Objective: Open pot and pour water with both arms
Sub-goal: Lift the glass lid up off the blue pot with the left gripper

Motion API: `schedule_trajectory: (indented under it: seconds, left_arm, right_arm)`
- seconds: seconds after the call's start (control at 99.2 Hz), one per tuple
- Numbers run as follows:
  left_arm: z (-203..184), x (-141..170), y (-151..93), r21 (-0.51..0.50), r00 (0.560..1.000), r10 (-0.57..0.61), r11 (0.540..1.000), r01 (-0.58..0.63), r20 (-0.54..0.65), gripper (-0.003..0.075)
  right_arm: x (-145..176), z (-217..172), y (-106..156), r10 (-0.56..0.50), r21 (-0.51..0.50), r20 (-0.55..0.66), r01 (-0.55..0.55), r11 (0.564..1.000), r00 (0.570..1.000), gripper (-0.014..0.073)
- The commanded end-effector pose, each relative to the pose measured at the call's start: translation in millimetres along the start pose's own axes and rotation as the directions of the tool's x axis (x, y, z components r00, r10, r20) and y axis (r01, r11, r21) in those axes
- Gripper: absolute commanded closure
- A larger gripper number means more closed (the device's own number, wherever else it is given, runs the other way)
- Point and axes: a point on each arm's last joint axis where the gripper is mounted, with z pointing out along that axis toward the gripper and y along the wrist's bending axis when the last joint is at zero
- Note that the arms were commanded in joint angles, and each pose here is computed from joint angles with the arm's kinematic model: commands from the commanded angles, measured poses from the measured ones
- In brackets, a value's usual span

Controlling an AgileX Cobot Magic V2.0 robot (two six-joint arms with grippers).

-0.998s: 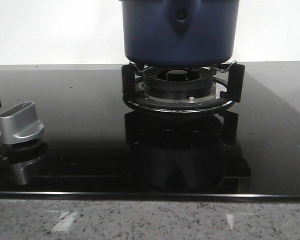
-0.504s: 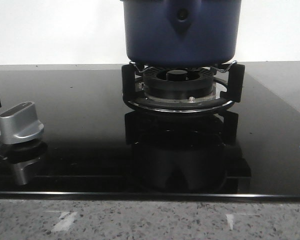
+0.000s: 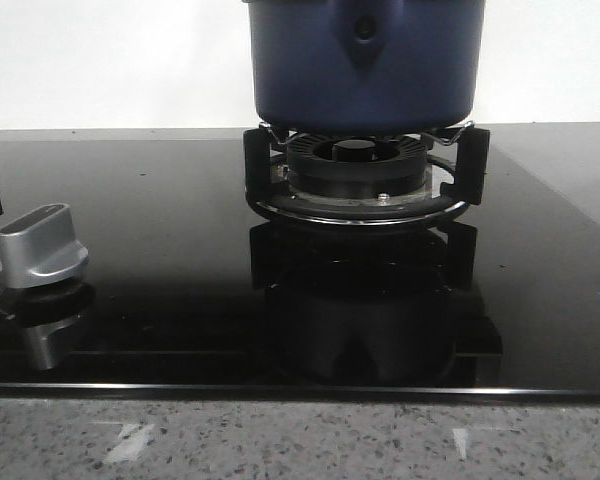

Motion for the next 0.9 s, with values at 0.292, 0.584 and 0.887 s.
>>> schedule_trajectory:
  seconds: [0.292,0.584,0.887]
  left_arm:
    - [-10.6,-61.2,-12.7,0.059,0.982,-0.004,0.998,-0.008,0.189,0.0469]
    - [-11.2,-62.4,-17.1,0.111,0.979,-0.033,0.994,0.011,0.199,0.0469]
    - [-21.6,-72.8,-17.1,0.099,0.974,-0.016,0.995,-0.007,0.225,0.0469]
  right_arm:
    - [-14.8,-0.6,-0.3,-0.005,0.013,0.073,0.004,1.0,0.997,0.0244]
    - [-14.8,-0.6,-0.3,-0.005,0.013,0.073,0.004,1.0,0.997,0.0244]
    - [-14.3,-0.6,-0.1,-0.005,0.011,0.067,0.004,1.0,0.998,0.0244]
